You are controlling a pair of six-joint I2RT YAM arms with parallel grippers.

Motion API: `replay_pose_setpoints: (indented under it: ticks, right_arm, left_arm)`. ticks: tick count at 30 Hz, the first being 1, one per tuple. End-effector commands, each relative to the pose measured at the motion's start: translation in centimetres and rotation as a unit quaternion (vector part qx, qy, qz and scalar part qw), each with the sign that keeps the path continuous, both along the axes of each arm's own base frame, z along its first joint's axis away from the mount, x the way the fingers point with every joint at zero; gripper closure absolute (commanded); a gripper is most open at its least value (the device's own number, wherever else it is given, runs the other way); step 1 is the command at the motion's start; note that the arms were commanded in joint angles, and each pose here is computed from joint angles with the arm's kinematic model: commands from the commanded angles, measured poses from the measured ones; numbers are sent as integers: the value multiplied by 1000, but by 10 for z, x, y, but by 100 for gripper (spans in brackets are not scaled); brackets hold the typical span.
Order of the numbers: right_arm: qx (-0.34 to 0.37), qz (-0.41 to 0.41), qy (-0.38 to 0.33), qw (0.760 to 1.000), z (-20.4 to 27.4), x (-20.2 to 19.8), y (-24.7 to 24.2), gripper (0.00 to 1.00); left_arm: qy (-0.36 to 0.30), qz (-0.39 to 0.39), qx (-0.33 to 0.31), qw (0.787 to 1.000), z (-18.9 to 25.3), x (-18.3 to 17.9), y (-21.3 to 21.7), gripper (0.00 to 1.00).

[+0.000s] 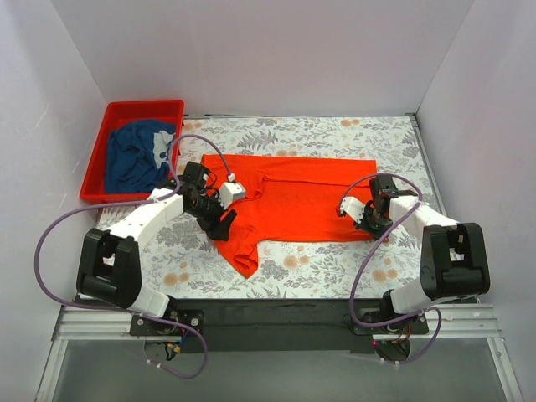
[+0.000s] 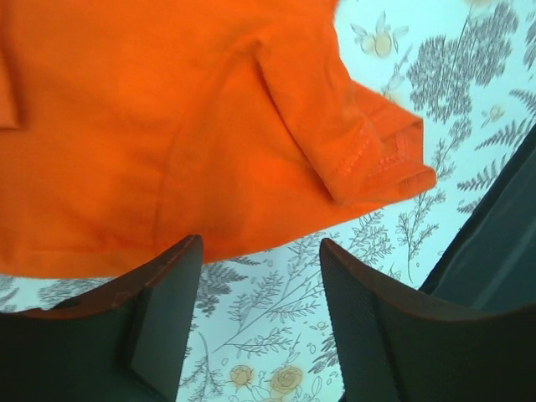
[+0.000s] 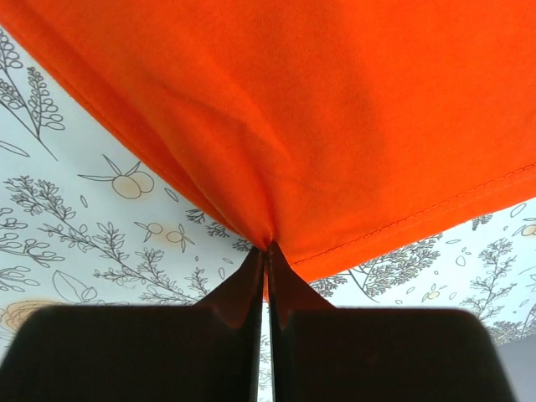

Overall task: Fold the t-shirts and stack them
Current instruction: Fold the tshirt

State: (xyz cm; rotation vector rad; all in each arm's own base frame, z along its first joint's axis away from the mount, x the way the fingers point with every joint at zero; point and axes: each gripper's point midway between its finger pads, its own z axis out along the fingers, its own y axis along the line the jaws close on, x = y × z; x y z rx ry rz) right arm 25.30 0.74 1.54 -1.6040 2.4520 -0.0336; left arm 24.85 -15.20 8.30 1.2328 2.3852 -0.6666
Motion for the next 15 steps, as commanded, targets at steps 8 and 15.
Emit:
replay_pose_setpoints:
  ticks: [8, 15]
  right_arm:
    - [-1, 1, 6, 1000, -2, 5, 1, 99]
    - [-2, 1, 1, 1000, 0, 10, 1, 99]
  left_arm:
    - [-67, -82, 108, 989, -30, 3, -7, 54]
    - [-59, -95, 184, 977, -61, -7, 21, 53]
